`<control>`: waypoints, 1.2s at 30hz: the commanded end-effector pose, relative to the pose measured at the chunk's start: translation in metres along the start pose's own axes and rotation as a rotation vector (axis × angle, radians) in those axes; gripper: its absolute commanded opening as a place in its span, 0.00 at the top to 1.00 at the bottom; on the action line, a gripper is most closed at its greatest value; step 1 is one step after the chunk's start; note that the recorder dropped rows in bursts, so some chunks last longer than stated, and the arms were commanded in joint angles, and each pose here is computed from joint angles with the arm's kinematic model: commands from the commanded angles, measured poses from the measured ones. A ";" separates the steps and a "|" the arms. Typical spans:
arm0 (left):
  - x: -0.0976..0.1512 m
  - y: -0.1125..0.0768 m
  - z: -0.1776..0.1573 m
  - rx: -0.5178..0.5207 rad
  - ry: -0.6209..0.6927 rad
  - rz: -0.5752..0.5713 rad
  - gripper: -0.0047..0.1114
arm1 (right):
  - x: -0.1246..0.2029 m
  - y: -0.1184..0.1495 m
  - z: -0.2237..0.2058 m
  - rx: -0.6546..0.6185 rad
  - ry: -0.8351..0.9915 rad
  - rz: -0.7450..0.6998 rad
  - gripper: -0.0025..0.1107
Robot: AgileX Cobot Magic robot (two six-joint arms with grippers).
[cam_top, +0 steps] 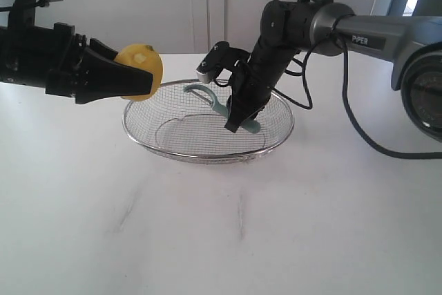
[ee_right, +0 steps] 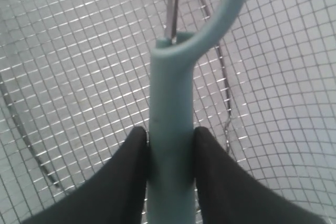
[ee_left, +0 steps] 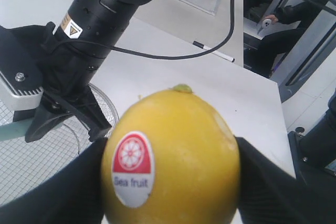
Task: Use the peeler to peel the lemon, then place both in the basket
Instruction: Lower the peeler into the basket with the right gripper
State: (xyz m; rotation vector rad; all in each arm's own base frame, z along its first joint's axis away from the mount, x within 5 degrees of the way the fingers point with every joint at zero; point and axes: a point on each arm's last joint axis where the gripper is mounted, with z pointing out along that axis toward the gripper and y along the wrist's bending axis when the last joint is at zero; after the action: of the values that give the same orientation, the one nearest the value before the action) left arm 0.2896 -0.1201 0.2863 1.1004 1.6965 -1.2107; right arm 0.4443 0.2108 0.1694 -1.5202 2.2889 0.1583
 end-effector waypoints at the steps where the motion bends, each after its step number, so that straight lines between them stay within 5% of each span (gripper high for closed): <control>1: -0.003 -0.005 -0.002 0.013 -0.025 -0.001 0.96 | -0.001 -0.004 0.001 0.040 -0.013 -0.027 0.98; 17: -0.003 -0.005 -0.002 0.013 -0.025 -0.001 0.96 | 0.003 -0.007 0.013 0.069 0.011 -0.007 0.97; 36: -0.003 -0.005 -0.002 0.013 -0.025 -0.001 0.96 | 0.001 -0.010 0.013 0.097 -0.019 0.076 0.58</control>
State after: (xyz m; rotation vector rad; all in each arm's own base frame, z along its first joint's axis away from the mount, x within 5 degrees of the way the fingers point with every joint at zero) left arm 0.2896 -0.1201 0.2863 1.1004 1.6965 -1.2107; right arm 0.4548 0.2096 0.1548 -1.4025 2.3137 0.0864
